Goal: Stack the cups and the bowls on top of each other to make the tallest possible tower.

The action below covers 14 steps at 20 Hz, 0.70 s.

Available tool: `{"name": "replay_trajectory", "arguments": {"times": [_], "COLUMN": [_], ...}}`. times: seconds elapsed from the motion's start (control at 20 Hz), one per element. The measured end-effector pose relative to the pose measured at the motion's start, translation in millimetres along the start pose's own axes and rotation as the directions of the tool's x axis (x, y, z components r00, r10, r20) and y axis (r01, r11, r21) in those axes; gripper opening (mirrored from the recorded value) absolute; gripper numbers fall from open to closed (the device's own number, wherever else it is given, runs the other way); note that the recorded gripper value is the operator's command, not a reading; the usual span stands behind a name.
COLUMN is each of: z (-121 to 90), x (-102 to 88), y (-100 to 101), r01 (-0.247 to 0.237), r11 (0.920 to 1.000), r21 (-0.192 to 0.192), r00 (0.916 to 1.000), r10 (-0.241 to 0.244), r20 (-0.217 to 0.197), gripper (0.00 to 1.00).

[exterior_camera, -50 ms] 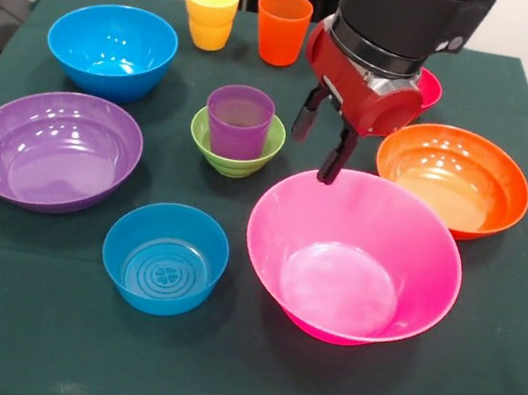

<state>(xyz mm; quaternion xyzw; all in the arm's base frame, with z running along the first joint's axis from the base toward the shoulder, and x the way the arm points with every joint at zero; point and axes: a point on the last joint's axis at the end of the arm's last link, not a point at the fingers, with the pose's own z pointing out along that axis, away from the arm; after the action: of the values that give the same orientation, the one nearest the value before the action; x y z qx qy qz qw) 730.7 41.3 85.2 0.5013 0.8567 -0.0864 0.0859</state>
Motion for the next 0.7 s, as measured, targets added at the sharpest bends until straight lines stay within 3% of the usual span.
{"name": "replay_trajectory", "arguments": {"times": [0.7], "z": [14.5], "x": [12.1], "y": [-24.5], "r01": [-0.01], "r11": [0.9987], "r21": [0.051], "r00": [0.9994], "r10": [0.011], "r20": [-0.032], "gripper": [1.0]}}
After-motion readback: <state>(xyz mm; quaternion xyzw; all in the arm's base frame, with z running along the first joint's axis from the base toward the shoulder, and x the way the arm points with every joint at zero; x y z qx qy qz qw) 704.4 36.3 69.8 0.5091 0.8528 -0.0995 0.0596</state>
